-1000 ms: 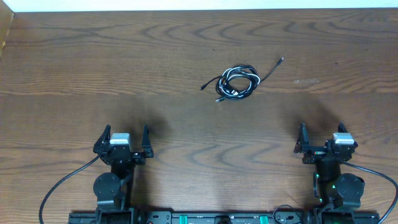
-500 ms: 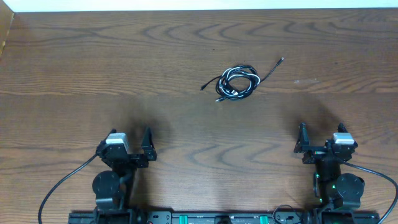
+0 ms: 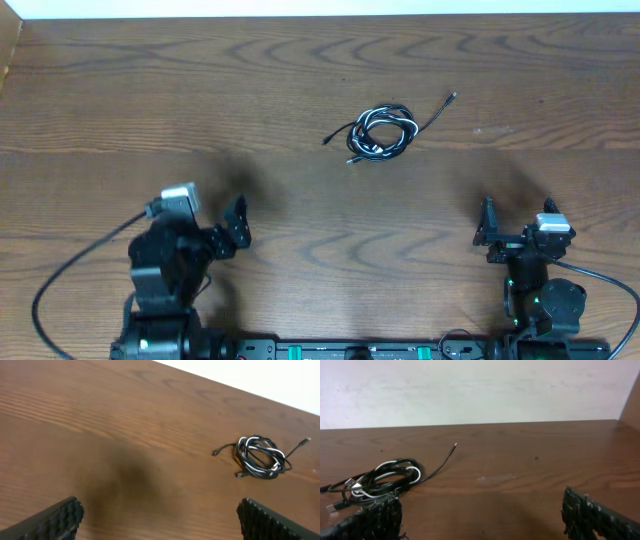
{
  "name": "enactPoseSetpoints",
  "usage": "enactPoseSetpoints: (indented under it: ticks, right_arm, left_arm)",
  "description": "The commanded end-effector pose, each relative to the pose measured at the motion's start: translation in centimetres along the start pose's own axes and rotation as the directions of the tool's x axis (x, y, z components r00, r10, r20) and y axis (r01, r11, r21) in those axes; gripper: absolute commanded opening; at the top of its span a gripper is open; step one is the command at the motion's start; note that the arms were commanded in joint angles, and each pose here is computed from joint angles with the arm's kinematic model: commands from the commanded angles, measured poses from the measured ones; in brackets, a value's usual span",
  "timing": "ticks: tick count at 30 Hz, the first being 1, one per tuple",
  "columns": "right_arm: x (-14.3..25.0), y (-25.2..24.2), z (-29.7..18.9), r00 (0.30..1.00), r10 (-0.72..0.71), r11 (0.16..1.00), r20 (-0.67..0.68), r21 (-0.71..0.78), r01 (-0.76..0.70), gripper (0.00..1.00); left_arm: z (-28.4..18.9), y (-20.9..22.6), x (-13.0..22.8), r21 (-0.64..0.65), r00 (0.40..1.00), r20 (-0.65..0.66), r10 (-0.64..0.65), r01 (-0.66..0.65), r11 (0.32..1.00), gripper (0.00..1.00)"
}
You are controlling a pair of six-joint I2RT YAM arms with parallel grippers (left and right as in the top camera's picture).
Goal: Untangle cables
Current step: 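Raise the left gripper and move it toward the black-and-white cable bundle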
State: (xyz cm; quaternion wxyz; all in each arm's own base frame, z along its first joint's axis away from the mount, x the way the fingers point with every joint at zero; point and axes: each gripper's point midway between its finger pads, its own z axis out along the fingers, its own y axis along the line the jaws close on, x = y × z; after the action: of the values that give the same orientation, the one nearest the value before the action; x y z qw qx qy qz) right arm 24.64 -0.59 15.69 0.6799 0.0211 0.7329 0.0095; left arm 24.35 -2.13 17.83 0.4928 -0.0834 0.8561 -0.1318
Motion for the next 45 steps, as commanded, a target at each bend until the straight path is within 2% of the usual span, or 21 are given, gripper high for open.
enactPoseSetpoints:
  ticks: [1, 8, 21, 28, 34, 37, 45]
  right_arm:
    - [0.0, 0.1, 0.0, 1.000, -0.013, 1.000, 0.001, -0.002, 0.013, 0.99]
    - [0.0, 0.1, 0.0, 1.000, -0.013, 1.000, 0.001, -0.002, 0.013, 0.99]
    - [0.0, 0.1, 0.0, 1.000, -0.013, 1.000, 0.001, -0.002, 0.013, 0.99]
    - [0.0, 0.1, 0.0, 1.000, -0.013, 1.000, 0.001, -0.002, 0.013, 0.99]
    - [0.0, 0.1, 0.0, 1.000, -0.013, 1.000, 0.001, -0.002, 0.013, 0.99]
    - [0.0, 0.1, 0.0, 1.000, -0.013, 1.000, 0.001, -0.002, 0.013, 0.99]
    - [0.0, 0.1, 0.0, 1.000, -0.013, 1.000, 0.001, -0.002, 0.013, 0.99]
  left_arm:
    - [0.4, -1.1, -0.5, 0.046, 0.999, -0.031, -0.014, 0.015, 0.999, 0.98]
    - [1.2, -1.6, 0.2, 0.085, 0.996, -0.083, -0.039, 0.046, 0.995, 0.98]
    - [1.2, -1.5, 0.3, 0.080, 0.995, -0.087, -0.042, 0.049, 0.996, 0.98]
    - [1.4, -1.4, 0.7, 0.067, 0.987, -0.110, -0.113, 0.121, 0.990, 0.98]
    - [1.8, -1.0, 1.8, 0.019, 0.964, -0.210, -0.164, 0.172, 0.985, 0.98]
    - [1.8, -1.1, 1.7, -0.003, 0.950, -0.277, -0.141, 0.146, 0.989, 0.98]
    - [2.0, -1.7, -1.3, -0.036, 0.919, -0.378, -0.115, 0.110, 0.993, 0.98]
